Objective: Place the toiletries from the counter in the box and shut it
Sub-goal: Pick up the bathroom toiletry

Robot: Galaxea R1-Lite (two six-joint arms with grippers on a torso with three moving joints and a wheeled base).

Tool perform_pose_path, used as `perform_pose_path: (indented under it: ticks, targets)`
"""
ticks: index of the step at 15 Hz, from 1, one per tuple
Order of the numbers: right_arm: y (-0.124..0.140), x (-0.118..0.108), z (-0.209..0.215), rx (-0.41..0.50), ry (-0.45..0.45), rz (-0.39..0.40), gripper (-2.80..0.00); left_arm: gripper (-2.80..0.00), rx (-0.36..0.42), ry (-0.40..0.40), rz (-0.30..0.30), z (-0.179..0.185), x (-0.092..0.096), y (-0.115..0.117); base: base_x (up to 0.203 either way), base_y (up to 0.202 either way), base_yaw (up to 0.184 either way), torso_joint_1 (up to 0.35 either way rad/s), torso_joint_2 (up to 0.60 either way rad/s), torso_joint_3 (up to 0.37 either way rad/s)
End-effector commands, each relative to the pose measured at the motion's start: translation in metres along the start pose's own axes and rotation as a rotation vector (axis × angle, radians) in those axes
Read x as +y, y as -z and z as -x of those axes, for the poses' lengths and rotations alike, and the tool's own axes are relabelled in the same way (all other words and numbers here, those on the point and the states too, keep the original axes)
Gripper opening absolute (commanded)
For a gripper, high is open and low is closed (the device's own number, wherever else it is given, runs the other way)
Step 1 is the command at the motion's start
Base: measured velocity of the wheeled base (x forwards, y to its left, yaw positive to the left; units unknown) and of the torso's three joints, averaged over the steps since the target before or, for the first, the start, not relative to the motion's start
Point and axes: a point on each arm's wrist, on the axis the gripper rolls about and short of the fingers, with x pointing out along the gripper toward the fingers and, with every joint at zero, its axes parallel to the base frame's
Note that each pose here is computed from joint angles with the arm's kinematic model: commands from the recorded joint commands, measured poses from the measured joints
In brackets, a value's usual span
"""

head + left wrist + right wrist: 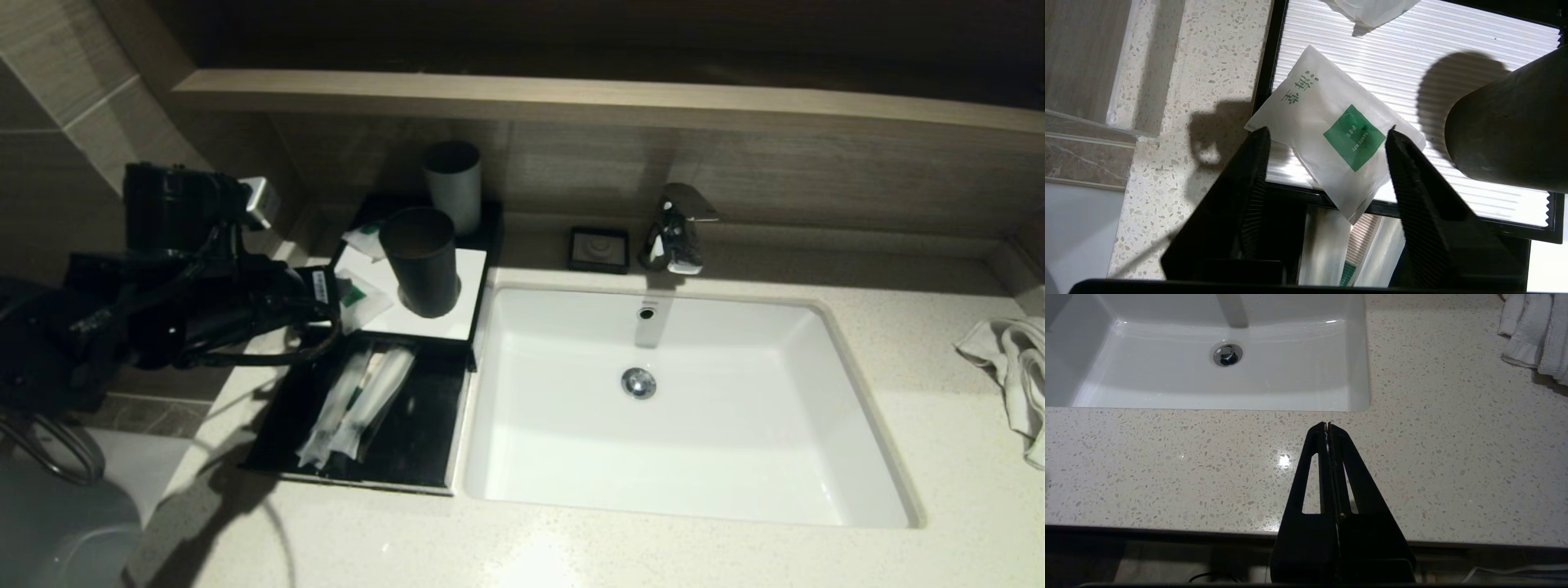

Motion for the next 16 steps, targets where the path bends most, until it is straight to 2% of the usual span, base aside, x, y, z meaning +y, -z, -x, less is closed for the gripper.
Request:
perform_pose_path:
  ticks: [1, 7, 16]
  targets:
    - [0.0, 0.0, 0.0, 0.0, 0.0, 0.001, -2.8, 0.0, 0.011, -0.004, -0.001, -0.004, 0.0, 0.004, 0.0, 0.0, 0.0, 0.0, 0.0, 0.0]
    - [0.0, 0.0, 0.0, 0.0, 0.0, 0.0, -2.8, 0.0, 0.04, -0.009, -0.003, -0.012, 0.0, 0.011, 0.0, 0.0, 0.0, 0.0, 0.0, 0.0]
    - [0.0, 0.0, 0.0, 0.002, 0.0, 0.0, -2.8, 0.0, 0.04, -0.009, -0.01, -0.02, -0.001, 0.012, 0.0, 0.0, 0.0, 0.0, 0.0, 0.0]
